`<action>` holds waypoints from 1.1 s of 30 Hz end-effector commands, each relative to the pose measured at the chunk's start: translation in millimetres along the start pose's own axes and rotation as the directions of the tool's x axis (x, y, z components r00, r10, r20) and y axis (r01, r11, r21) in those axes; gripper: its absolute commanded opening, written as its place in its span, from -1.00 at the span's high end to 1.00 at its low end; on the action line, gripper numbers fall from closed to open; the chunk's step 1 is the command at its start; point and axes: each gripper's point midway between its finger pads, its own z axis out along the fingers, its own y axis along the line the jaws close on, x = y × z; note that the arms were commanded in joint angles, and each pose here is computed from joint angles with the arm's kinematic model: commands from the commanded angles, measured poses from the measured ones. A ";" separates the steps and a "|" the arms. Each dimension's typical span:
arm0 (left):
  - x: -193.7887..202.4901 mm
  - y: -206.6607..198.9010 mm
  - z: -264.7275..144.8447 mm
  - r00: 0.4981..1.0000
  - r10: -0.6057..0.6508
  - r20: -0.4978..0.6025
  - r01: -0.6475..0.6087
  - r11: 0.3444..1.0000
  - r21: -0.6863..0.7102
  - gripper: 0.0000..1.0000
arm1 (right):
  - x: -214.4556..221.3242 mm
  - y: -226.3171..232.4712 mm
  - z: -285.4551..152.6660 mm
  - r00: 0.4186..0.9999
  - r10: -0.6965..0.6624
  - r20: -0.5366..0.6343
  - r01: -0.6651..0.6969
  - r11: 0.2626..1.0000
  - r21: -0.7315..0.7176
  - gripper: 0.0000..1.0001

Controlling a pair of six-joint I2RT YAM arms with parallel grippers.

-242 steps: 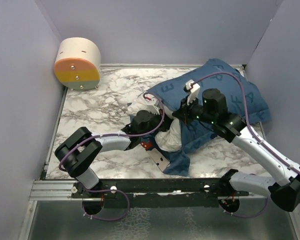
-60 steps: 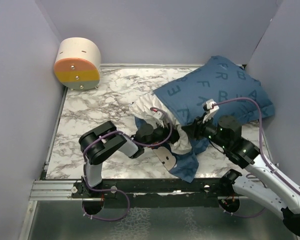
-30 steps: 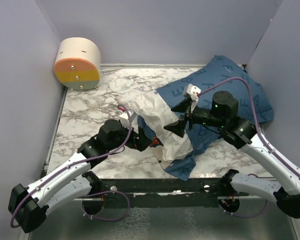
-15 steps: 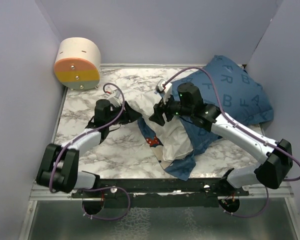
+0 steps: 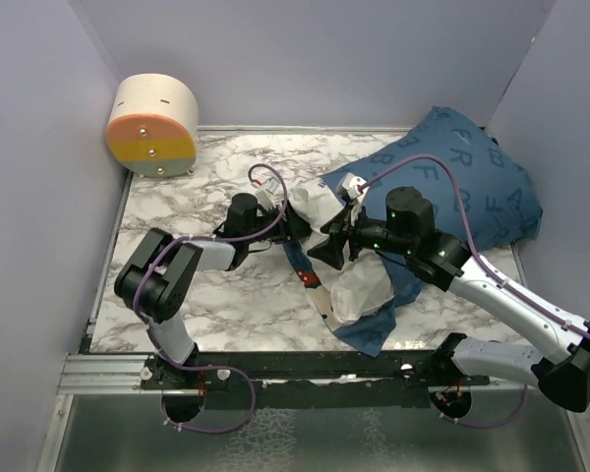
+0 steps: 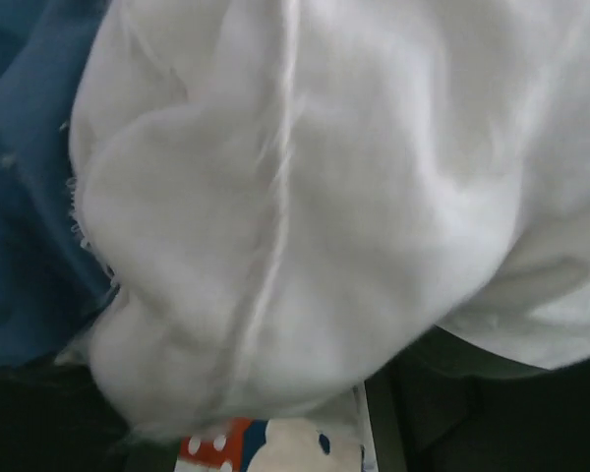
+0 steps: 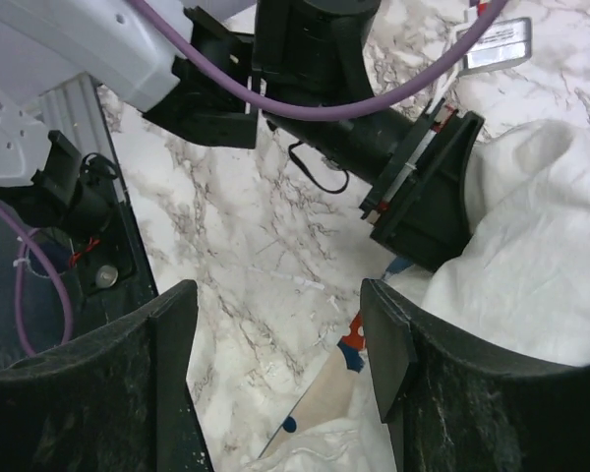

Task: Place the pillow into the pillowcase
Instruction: Stuff the pillow into the pillowcase.

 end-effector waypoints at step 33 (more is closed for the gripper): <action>24.1 3.1 -163.1 0.936 0.076 0.344 0.008 0.972 -0.235 -0.47 | 94.4 -167.5 36.5 0.736 -0.146 -0.662 0.653 0.414 0.634 0.26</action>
